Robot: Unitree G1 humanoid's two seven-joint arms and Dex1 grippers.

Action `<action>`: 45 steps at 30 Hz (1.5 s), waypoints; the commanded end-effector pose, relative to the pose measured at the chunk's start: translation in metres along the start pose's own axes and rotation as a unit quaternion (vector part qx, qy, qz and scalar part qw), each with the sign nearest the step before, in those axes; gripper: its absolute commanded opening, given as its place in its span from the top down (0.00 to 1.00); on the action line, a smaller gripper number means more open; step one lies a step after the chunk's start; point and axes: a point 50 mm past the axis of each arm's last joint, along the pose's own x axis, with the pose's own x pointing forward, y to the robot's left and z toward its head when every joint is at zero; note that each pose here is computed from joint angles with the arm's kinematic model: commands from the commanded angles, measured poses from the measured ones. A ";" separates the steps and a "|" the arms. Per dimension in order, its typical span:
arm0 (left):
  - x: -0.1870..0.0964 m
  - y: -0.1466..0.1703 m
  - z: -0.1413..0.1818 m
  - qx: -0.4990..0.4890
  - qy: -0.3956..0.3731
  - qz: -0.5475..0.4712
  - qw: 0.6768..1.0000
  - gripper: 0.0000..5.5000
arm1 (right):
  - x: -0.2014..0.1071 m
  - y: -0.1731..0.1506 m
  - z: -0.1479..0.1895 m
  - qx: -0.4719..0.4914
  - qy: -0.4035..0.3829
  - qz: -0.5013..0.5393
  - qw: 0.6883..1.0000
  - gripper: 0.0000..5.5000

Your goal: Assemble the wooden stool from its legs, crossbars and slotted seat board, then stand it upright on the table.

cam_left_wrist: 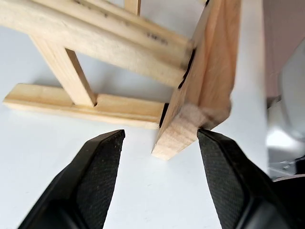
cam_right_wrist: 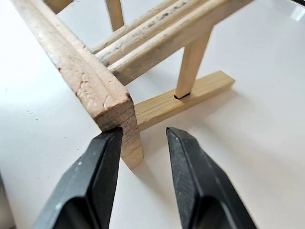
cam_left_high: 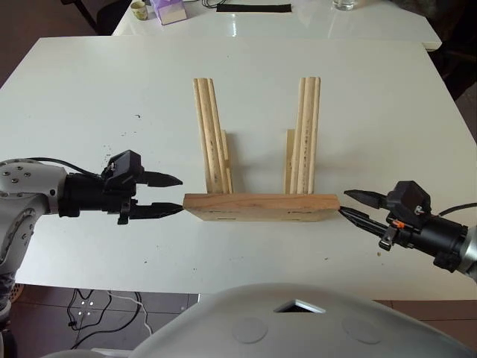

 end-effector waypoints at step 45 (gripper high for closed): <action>0.071 -0.009 -0.075 0.059 0.008 -0.091 0.994 0.32 | 0.048 -0.015 -0.077 -0.053 0.039 0.163 0.984 0.55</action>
